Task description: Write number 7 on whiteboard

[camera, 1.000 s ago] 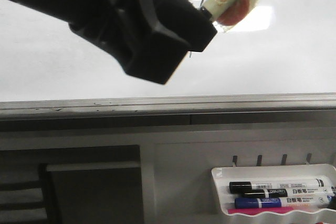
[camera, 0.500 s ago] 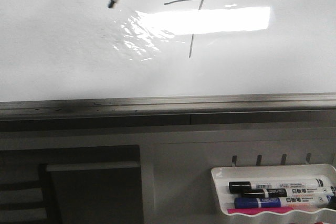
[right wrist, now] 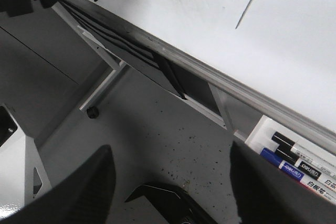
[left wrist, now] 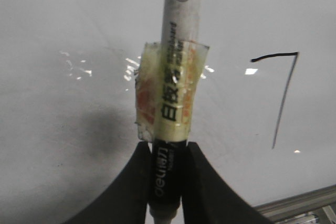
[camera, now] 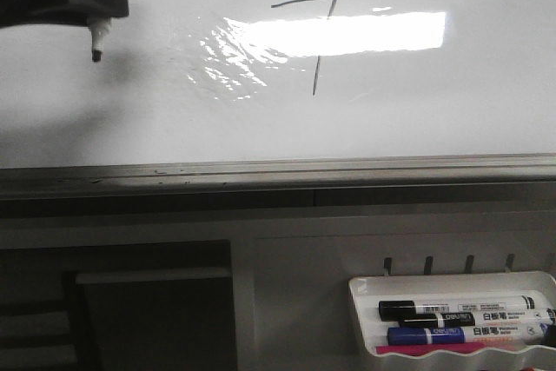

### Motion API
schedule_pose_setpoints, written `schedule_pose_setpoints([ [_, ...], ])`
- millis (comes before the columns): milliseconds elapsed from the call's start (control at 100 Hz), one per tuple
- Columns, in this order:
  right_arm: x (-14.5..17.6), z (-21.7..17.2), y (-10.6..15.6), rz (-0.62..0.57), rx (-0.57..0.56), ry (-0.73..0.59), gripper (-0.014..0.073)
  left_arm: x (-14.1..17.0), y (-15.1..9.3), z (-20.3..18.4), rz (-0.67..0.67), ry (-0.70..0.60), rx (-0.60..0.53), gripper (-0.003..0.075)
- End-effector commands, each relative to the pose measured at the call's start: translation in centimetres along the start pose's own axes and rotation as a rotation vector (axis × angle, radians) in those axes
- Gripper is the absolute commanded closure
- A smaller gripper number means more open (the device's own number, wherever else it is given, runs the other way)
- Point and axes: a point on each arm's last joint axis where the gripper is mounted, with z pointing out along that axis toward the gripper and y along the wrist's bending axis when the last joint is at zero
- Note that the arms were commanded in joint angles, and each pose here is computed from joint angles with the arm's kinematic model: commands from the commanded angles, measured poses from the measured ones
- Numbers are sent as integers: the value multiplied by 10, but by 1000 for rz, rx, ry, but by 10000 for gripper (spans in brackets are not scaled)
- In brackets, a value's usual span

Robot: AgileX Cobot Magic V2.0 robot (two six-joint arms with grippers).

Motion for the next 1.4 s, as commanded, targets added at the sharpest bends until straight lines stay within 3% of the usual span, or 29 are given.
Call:
schedule_pose_setpoints([
  [0,-9,-6,2,-8,11,-75,180,-13,-2,7,-9,-67,-36,741],
  [410,-10,-6,1,-8,19,-82,180,-12,-11,52,24,-39,-86,741],
  [820,-10,-6,1,-8,21,-85,180,-14,-6,58,35,-21,-86,734],
  [920,-10,-6,1,-8,21,-85,180,-14,-7,58,42,-16,-78,646],
  [1141,-10,-6,1,-8,21,-85,180,-17,-7,55,38,-27,-71,263],
  [1211,-10,-6,1,-8,21,-85,180,-20,-8,51,40,-40,-65,229],
  [1391,-11,-14,6,-30,42,-123,181,-36,-8,26,100,-101,-35,228],
])
